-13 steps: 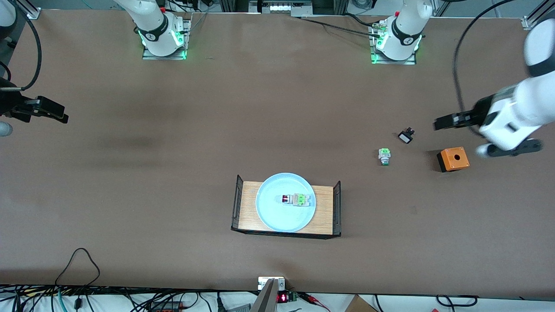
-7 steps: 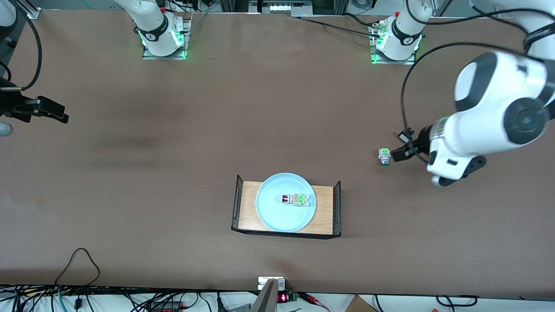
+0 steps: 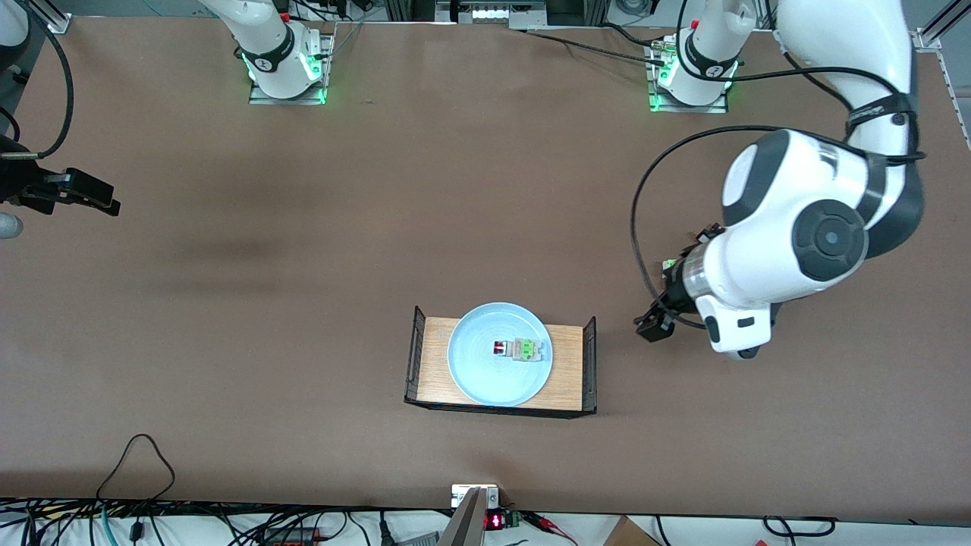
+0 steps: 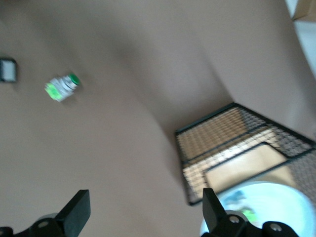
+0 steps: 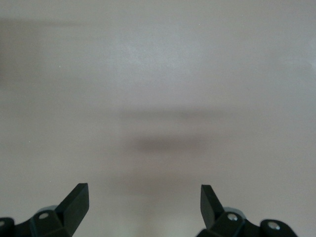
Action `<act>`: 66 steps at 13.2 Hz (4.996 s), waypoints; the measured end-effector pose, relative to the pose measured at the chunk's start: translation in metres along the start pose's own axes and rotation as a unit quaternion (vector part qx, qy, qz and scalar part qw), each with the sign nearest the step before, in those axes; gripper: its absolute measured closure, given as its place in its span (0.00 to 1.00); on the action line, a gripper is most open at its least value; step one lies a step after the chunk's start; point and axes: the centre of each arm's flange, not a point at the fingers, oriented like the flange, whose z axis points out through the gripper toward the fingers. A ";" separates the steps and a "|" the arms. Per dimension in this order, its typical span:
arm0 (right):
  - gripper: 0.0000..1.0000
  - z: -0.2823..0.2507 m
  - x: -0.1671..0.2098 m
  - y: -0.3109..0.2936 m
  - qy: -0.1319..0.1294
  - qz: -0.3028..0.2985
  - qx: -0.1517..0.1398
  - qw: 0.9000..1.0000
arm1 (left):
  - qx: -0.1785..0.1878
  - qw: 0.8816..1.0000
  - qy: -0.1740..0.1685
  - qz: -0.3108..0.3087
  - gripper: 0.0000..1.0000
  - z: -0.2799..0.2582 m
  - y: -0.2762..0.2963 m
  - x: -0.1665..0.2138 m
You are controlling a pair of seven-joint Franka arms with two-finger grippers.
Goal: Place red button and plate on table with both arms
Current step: 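Move the left gripper over the green button on the blue plate, then lower the left gripper and close it on the green button, then lift the green button with the left gripper toward the orange box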
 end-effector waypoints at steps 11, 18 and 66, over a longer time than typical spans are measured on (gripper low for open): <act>0.00 0.000 0.000 0.000 0.000 0.000 0.000 1.000 | -0.130 0.983 0.041 -0.120 0.00 0.079 0.059 -0.110; 0.00 0.000 0.000 0.001 0.000 0.000 0.000 1.000 | -0.156 0.980 0.075 -0.096 0.00 0.125 0.074 -0.134; 0.00 0.010 0.009 -0.018 0.002 -0.015 -0.002 1.000 | 0.038 0.958 0.109 0.261 0.63 0.032 -0.008 0.087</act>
